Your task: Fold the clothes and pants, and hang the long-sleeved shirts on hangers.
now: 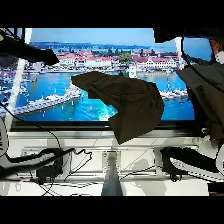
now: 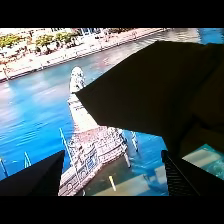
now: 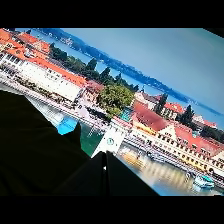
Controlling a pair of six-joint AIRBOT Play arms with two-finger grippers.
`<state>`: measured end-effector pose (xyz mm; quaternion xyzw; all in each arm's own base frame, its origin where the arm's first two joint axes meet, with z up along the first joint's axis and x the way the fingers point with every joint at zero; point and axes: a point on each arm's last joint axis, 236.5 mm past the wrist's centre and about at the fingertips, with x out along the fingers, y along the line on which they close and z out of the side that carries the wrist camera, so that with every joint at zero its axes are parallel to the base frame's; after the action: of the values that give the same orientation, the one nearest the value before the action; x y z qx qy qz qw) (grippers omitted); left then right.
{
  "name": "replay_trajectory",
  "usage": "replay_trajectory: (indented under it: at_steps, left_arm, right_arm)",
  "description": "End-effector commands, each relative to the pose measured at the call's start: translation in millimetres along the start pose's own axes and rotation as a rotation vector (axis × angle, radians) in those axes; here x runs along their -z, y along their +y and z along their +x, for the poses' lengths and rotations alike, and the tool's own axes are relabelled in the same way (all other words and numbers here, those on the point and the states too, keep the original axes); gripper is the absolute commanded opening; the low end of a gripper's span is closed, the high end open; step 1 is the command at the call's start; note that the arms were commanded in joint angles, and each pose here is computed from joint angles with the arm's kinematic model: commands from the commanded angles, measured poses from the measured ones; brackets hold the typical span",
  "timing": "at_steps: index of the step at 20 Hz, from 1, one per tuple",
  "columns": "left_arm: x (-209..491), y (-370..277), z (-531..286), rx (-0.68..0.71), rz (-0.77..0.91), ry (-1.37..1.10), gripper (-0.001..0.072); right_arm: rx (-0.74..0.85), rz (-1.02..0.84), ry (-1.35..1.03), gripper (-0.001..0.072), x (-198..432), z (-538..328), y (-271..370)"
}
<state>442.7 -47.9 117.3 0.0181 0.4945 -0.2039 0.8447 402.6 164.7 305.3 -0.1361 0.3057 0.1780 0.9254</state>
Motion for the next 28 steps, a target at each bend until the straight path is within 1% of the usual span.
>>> replay_trajectory:
  at_steps: [1,11,12,13,14,16,17,18,19,21,22,23,24,26,28]
  left_arm:
    - [0,0,0,-0.001,-0.001,-0.001,0.0699]
    - [0,1,0,-0.001,0.000,-0.002,0.0699]
    - [-4,2,0,-0.009,0.034,-0.016,0.0699]
    - [-11,6,-1,-0.025,0.068,-0.048,0.0699]
    - [-15,7,-1,-0.032,0.067,-0.062,0.0699]
    - [-15,7,-1,-0.031,0.067,-0.062,0.0699]
    - [-15,7,-1,-0.031,0.067,-0.062,0.0699]
    - [-15,7,-1,-0.031,0.067,-0.062,0.0699]
    - [-15,7,-1,-0.031,0.068,-0.062,0.0699]
    - [-15,7,-1,-0.031,0.067,-0.062,0.0699]
    - [-15,7,-1,-0.031,0.067,-0.062,0.0699]
    - [-16,5,-1,-0.024,0.066,-0.065,0.0699]
    - [-17,2,-1,-0.010,0.061,-0.072,0.0699]
    - [-20,-4,-1,0.016,0.053,-0.085,0.0699]
    - [-22,-10,-2,0.039,0.046,-0.095,0.0699]
  right_arm:
    - [-0.001,0.000,-0.001,0.0014,0,-1,0]
    - [-0.001,0.000,-0.001,0.0014,0,-1,0]
    - [0.000,0.000,-0.010,0.0015,-2,-1,0]
    - [0.005,0.000,-0.065,0.0014,-15,-1,-1]
    - [0.010,0.002,-0.138,0.0015,-33,-2,-2]
    - [0.026,-0.024,-0.154,0.0015,-36,-4,-6]
    - [0.075,-0.061,-0.105,0.0014,-25,-1,-21]
    - [0.125,-0.080,-0.005,0.0014,-1,2,-39]
    - [0.175,-0.069,0.142,0.0013,36,6,-63]
    - [0.212,0.039,0.413,0.0013,114,9,-101]
    - [0.206,0.125,0.545,0.0013,157,10,-114]
    - [0.167,0.216,0.642,0.0013,193,11,-117]
    - [0.109,0.303,0.692,0.0013,220,12,-113]
    - [0.005,0.445,0.718,0.0013,263,18,-95]
    - [-0.001,0.542,0.730,0.0013,304,21,-79]
